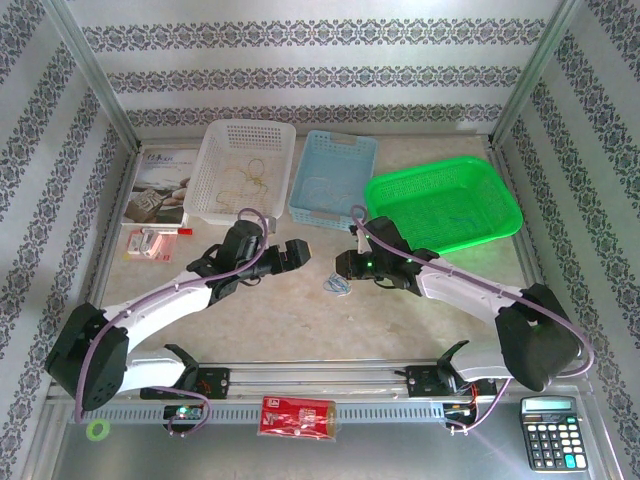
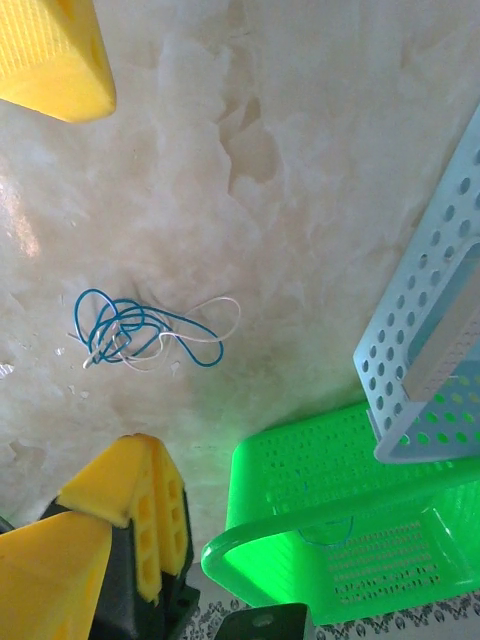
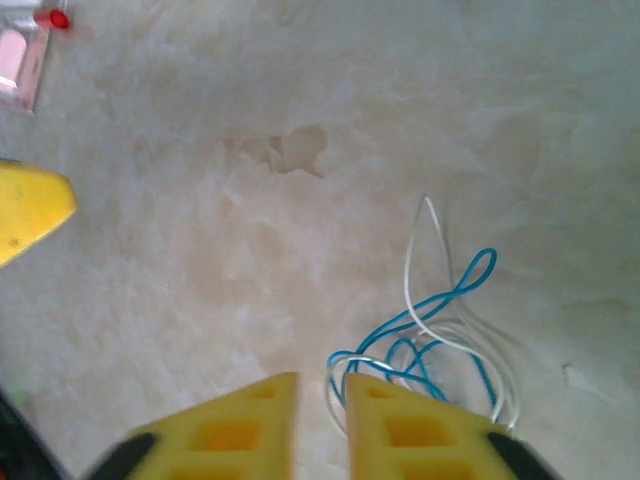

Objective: Untangle the cables

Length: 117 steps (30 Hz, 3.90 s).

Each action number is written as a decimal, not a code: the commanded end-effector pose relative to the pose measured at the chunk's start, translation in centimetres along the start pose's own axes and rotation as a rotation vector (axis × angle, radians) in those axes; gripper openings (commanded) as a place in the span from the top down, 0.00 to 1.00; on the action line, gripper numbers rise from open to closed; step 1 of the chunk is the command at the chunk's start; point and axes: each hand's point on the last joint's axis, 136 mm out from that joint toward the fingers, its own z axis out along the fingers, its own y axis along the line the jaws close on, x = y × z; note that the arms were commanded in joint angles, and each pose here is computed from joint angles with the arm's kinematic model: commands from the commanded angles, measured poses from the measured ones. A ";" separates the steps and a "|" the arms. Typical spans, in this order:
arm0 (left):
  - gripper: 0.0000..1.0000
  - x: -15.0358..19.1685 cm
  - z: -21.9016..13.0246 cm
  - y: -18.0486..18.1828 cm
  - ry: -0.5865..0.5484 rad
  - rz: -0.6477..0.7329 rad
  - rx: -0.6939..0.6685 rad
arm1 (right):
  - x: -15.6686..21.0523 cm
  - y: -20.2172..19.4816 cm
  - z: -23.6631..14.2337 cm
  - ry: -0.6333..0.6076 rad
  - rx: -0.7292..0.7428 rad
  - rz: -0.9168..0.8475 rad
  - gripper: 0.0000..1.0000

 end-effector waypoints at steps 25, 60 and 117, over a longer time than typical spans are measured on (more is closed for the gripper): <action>0.00 -0.6 -0.1 -2.1 -0.038 0.020 0.049 | -1.4 -4.3 4.2 0.038 0.136 0.184 0.63; 0.07 -1.0 1.8 -4.9 -0.037 -0.038 0.187 | -3.0 1.9 -0.7 -0.087 -0.189 0.111 1.00; 1.00 6.1 2.9 5.5 0.056 0.022 -0.166 | -14.2 1.3 -16.8 -0.500 -0.312 0.192 1.00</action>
